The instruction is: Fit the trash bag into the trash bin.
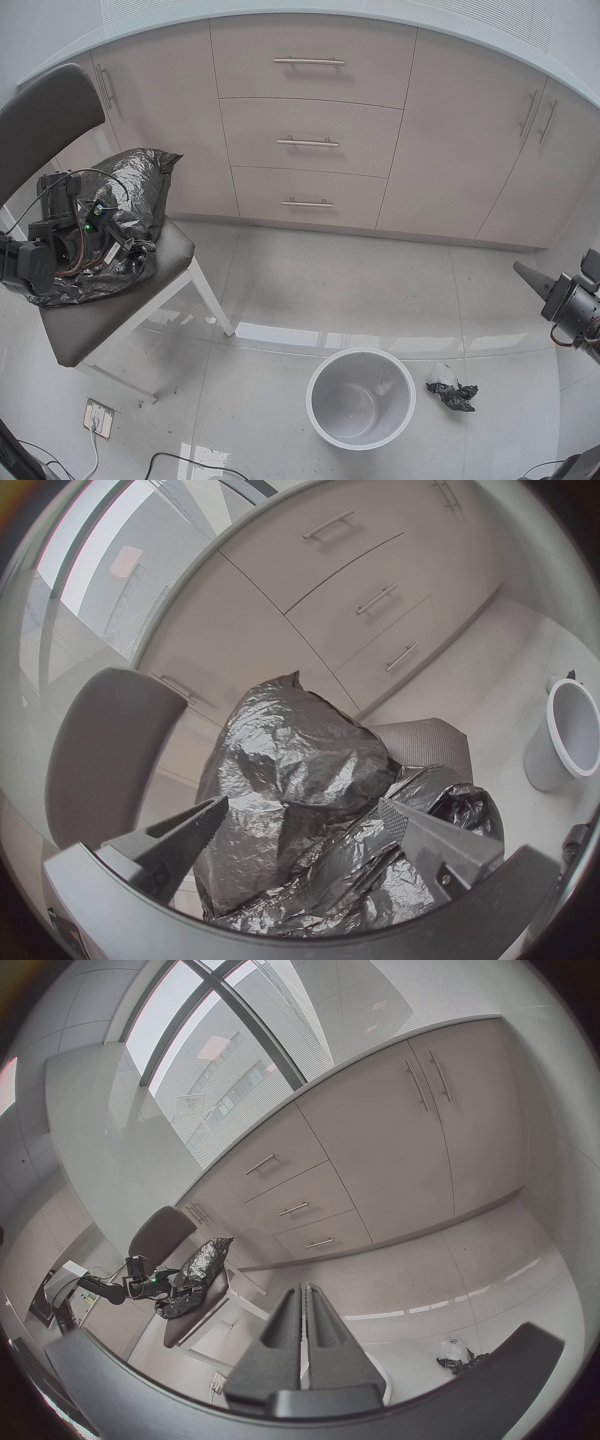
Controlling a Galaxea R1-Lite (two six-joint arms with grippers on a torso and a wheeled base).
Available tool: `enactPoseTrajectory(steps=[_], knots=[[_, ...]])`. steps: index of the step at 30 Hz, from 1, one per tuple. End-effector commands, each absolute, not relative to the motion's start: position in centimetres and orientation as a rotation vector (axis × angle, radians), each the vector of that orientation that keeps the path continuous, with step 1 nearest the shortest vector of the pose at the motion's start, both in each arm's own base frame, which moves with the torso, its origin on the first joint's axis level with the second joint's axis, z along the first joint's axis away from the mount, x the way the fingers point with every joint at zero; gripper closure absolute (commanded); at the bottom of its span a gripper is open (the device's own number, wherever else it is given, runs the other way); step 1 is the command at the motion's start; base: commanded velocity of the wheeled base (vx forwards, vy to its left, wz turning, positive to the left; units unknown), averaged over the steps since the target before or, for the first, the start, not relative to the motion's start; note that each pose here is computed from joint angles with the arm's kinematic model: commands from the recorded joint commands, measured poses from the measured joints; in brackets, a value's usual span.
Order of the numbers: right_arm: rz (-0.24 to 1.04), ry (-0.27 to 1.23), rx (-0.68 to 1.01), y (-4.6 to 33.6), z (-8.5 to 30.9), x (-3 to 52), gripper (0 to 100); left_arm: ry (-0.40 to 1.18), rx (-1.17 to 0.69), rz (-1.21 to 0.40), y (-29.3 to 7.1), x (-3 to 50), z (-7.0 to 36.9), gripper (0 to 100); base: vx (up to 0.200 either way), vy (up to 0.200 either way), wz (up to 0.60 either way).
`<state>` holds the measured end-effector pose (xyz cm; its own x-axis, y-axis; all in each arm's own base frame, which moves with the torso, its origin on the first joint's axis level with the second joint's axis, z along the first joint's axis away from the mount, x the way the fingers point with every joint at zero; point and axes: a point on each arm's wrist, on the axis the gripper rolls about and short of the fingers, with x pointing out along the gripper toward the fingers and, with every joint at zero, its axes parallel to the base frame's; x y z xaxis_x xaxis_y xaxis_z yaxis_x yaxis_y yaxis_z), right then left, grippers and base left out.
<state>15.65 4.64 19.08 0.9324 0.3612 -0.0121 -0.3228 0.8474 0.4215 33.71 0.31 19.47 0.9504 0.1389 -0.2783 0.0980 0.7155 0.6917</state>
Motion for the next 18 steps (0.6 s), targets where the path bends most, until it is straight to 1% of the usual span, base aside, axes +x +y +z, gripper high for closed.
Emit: enactPoseTrajectory(steps=[1, 6, 11, 18], knots=[[0.362, 0.096, 0.428, 4.7, 19.0, 15.7, 100, 0.346, 0.779, 0.009, 0.2, 34.2, 18.6, 0, 0.0, 0.0, 0.0], [0.362, 0.104, 0.427, 4.7, 18.9, 15.8, 100, 0.325, 0.779, 0.013, 0.0, 33.9, 19.3, 0, 0.0, 0.0, 0.0], [0.362, 0.104, 0.427, 4.7, 18.9, 15.8, 100, 0.29, 0.777, 0.023, 0.0, 32.5, 20.6, 0, 0.0, 0.0, 0.0], [0.36, 0.113, 0.429, 4.8, 18.7, 16.0, 100, 0.279, 0.778, -0.004, -0.7, 30.8, 20.8, 0, 0.0, 0.0, 0.0]])
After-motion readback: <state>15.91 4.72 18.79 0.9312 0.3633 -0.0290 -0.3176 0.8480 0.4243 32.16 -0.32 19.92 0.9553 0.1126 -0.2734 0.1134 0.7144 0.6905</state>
